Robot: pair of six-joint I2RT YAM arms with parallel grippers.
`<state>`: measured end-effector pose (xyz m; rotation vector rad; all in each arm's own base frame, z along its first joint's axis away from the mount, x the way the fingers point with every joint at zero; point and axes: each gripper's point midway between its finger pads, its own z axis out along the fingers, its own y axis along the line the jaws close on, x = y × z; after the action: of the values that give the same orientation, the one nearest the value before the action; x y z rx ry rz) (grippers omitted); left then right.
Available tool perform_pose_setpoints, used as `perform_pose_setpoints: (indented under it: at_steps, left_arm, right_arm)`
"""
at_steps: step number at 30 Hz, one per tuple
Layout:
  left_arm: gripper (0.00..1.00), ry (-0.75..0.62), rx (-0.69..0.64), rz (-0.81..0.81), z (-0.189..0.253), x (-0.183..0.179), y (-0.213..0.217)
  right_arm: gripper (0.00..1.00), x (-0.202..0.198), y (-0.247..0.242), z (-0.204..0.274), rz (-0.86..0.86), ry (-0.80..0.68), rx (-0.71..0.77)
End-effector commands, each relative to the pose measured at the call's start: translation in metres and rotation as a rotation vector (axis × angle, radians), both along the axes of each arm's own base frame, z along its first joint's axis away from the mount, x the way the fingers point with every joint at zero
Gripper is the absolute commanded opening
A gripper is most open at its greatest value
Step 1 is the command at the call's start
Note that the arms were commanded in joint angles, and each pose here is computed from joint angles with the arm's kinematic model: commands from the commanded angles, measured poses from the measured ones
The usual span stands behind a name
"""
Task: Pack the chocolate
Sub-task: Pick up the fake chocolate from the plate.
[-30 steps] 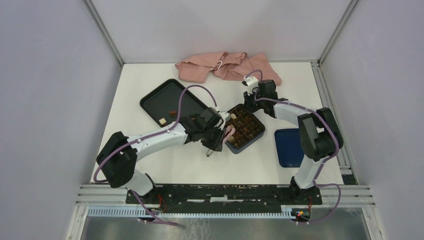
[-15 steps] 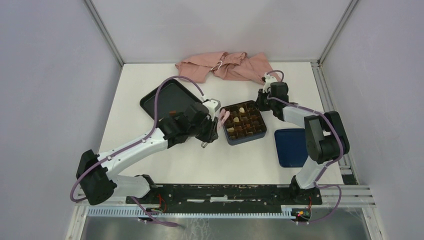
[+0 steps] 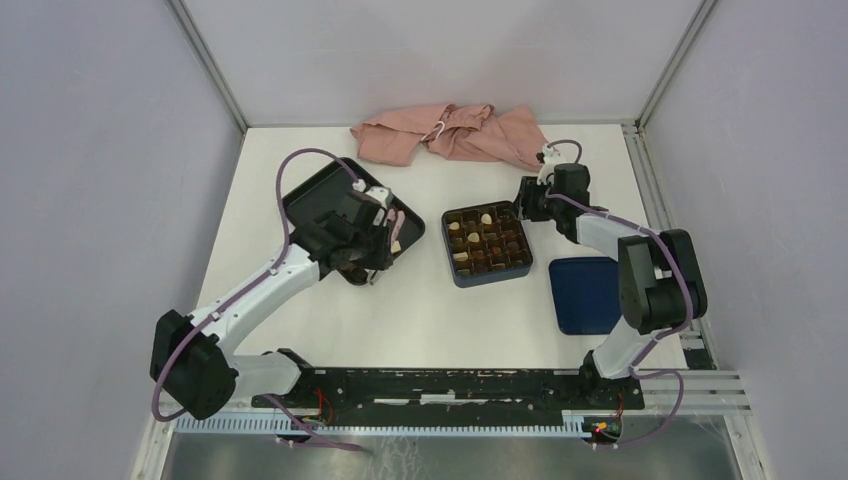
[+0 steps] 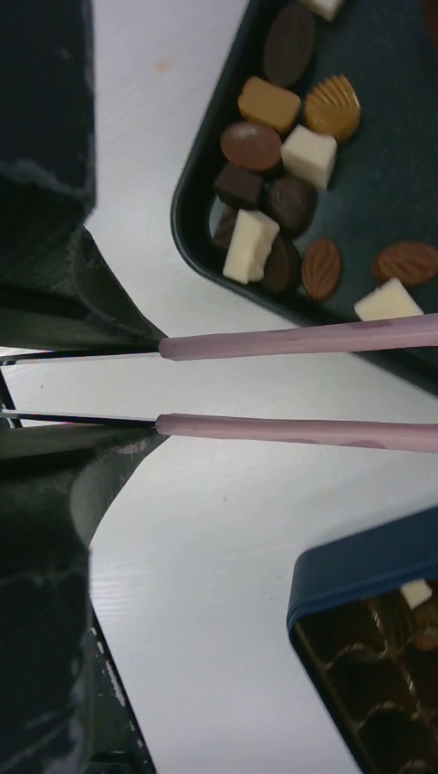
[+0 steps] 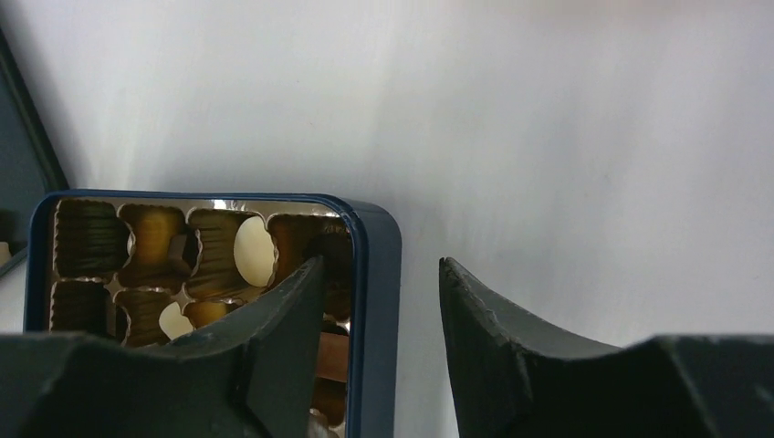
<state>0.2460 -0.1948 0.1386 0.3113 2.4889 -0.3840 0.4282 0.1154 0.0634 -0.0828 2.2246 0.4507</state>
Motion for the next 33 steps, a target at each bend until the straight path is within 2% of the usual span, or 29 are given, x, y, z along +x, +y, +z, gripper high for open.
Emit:
perform_pose_setpoints:
  at_steps: [1, 6, 11, 13, 15, 16, 17, 20, 25, 33]
  left_arm:
    - [0.36, 0.045, 0.038, 0.05, 0.0, 0.007, 0.035]
    - [0.36, 0.098, 0.087, 0.169, -0.014, 0.022, 0.08]
    - [0.36, 0.136, 0.071, 0.205, -0.017, 0.037, 0.099]
    - [0.36, 0.145, 0.084, 0.211, -0.019, 0.043, 0.107]
    - [0.36, 0.164, 0.084, 0.215, -0.023, 0.048, 0.113]
    - [0.37, 0.179, 0.081, 0.217, -0.026, 0.051, 0.115]
    - [0.37, 0.195, 0.083, 0.219, -0.029, 0.053, 0.117]
    - [0.38, 0.248, 0.111, 0.228, -0.037, 0.055, 0.126]
    - [0.41, 0.293, 0.145, 0.242, -0.04, 0.066, 0.132]
    - [0.46, 0.355, 0.225, 0.249, -0.043, 0.079, 0.141]
  right_arm:
    - [0.55, 0.02, -0.001, 0.066, 0.098, -0.195, -0.037]
    - [0.55, 0.015, 0.0, 0.113, 0.272, -0.354, -0.119]
    - [0.55, -0.005, 0.017, 0.165, 0.456, -0.56, -0.166]
    - [0.61, -0.013, 0.024, 0.183, 0.51, -0.626, -0.161]
    - [0.74, -0.025, 0.036, 0.194, 0.61, -0.681, -0.146]
    - [0.81, -0.031, 0.042, 0.195, 0.658, -0.683, -0.123]
    - [0.83, -0.036, 0.048, 0.194, 0.706, -0.667, -0.093]
    - [0.82, -0.05, 0.058, 0.175, 0.78, -0.526, 0.004]
    - [0.83, -0.066, 0.059, 0.156, 0.818, -0.56, 0.004]
    - [0.83, -0.069, 0.06, 0.138, 0.858, -0.494, 0.01]
